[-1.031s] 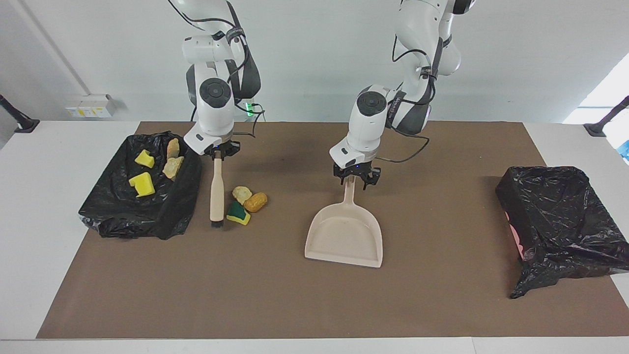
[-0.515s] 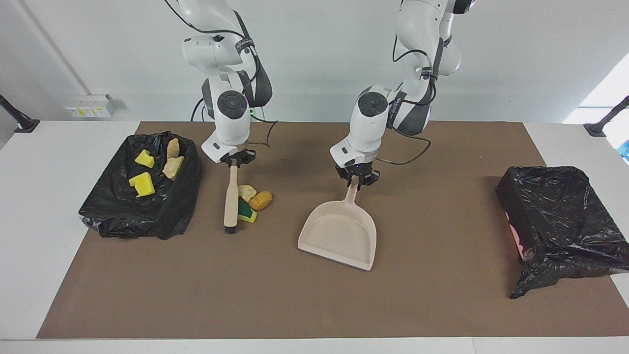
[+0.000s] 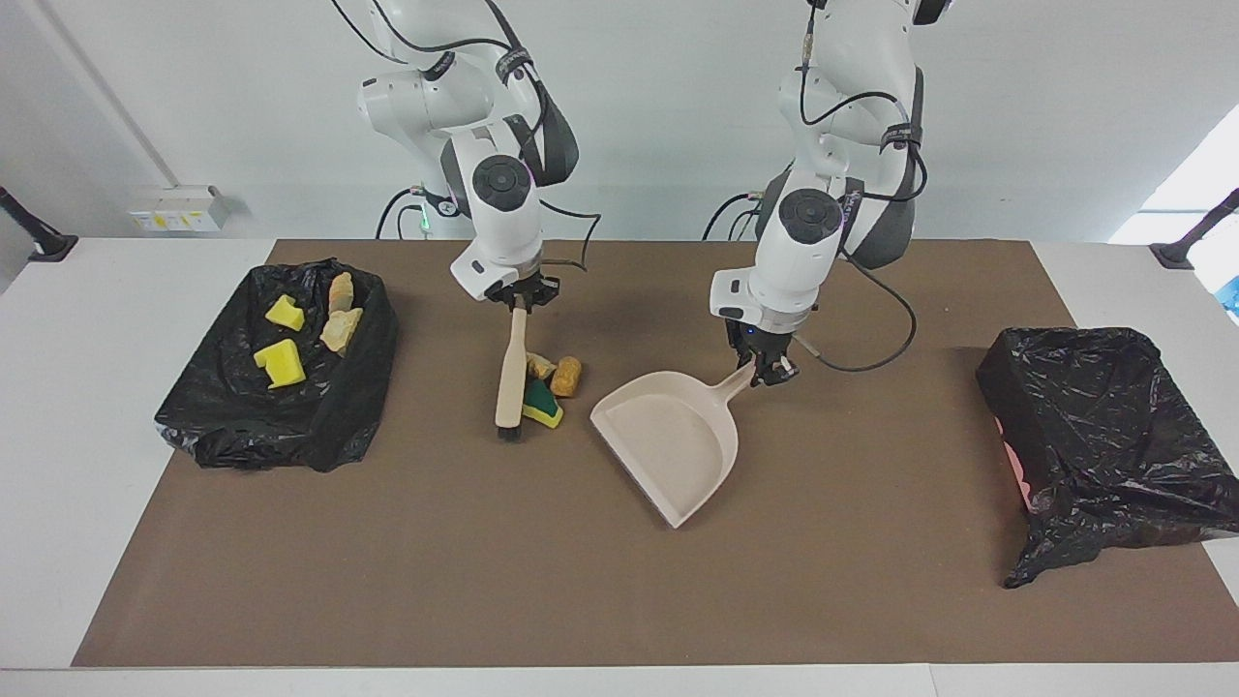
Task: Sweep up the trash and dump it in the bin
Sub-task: 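Sweep the crusts and sponge with the right gripper toward the dustpan, then push the crusts and sponge with the brush into the dustpan, then carry the loaded dustpan with the left gripper over the black bag, then tip the dustpan into the black bag with the left gripper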
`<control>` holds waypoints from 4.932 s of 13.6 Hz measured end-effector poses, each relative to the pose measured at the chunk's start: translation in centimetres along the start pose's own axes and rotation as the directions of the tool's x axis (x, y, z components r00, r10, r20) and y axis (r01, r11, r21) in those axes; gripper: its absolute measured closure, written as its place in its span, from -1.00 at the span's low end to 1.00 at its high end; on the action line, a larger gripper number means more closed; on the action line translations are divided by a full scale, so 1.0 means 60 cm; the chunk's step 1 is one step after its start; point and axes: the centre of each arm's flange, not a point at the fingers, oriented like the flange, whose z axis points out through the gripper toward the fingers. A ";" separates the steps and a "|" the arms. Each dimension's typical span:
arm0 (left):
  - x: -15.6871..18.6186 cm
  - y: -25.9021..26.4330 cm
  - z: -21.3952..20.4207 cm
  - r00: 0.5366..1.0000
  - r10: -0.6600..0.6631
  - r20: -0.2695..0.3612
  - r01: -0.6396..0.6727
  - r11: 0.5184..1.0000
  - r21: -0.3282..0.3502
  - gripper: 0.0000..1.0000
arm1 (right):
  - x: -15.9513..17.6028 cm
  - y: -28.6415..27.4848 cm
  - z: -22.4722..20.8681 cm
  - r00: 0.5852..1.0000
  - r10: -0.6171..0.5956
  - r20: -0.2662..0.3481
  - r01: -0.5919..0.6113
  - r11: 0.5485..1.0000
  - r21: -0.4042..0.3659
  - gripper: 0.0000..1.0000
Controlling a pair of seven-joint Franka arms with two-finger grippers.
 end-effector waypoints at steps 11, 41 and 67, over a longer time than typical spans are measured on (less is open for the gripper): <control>0.027 0.056 0.011 0.922 0.377 0.088 -0.380 0.925 0.015 0.37 | -0.037 0.076 0.010 0.998 -0.033 0.054 0.041 0.988 -0.146 0.48; -0.239 -0.263 -0.144 0.881 0.457 -0.126 -0.454 0.890 0.052 0.37 | -0.211 -0.144 -0.107 0.996 -0.039 0.075 0.030 0.994 0.109 0.48; -0.786 -0.525 -0.297 0.661 0.355 0.661 -0.543 0.834 0.095 0.37 | -0.221 -0.209 0.047 1.000 -0.011 0.012 0.009 0.987 0.163 -1.00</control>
